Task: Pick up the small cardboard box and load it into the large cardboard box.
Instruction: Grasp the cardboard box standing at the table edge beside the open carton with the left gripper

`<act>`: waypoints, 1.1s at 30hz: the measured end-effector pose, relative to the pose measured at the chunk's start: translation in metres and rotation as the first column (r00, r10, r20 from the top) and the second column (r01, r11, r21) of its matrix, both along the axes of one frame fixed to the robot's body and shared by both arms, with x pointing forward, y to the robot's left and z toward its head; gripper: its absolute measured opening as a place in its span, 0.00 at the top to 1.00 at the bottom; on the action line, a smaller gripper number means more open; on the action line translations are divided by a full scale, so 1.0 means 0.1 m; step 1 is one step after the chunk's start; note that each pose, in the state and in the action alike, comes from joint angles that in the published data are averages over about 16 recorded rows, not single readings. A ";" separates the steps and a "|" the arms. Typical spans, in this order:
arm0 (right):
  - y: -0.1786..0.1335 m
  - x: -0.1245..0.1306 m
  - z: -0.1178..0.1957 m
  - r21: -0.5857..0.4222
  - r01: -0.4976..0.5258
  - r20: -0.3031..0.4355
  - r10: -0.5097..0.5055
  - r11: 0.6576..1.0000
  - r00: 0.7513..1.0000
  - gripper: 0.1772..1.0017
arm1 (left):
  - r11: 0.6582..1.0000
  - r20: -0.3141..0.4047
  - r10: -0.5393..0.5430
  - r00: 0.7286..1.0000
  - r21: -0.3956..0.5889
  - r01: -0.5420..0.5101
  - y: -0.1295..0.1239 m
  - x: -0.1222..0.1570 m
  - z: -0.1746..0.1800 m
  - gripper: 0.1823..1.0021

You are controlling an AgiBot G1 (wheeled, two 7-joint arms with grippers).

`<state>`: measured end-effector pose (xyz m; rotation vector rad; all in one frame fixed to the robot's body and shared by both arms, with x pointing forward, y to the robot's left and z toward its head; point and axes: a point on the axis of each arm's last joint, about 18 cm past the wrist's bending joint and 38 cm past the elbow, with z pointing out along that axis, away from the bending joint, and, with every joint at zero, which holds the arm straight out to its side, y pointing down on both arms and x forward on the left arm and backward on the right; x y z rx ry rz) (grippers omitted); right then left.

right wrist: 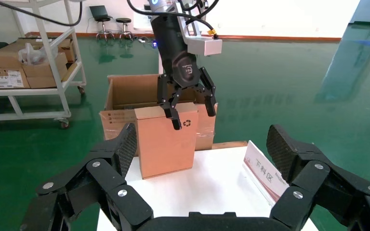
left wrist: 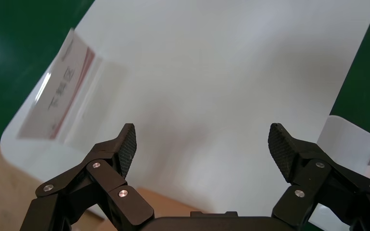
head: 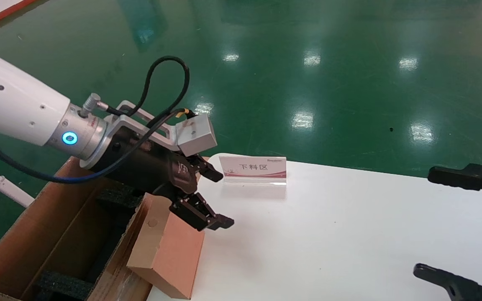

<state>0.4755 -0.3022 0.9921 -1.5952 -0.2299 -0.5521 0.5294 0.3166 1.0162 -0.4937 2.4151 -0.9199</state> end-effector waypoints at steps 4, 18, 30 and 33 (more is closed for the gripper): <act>0.00 0.00 0.00 0.000 0.000 0.000 0.000 1.000 1.000 0.00 | 0.996 -0.048 0.085 0.995 0.033 -0.084 0.03 0.01 0.02 0.00; 0.00 0.00 0.00 0.000 0.000 0.000 0.000 1.000 1.000 0.00 | 0.920 -0.130 0.366 0.922 0.199 -0.337 0.08 0.07 0.09 0.00; 0.00 0.00 0.00 0.000 0.000 0.000 0.000 1.000 1.000 0.00 | 0.794 -0.106 0.578 0.809 0.301 -0.528 0.02 0.21 0.10 0.00; 0.00 0.00 0.00 0.000 0.000 0.000 0.000 1.000 1.000 0.00 | 0.777 -0.100 0.603 0.792 0.300 -0.553 -0.01 0.29 0.07 0.00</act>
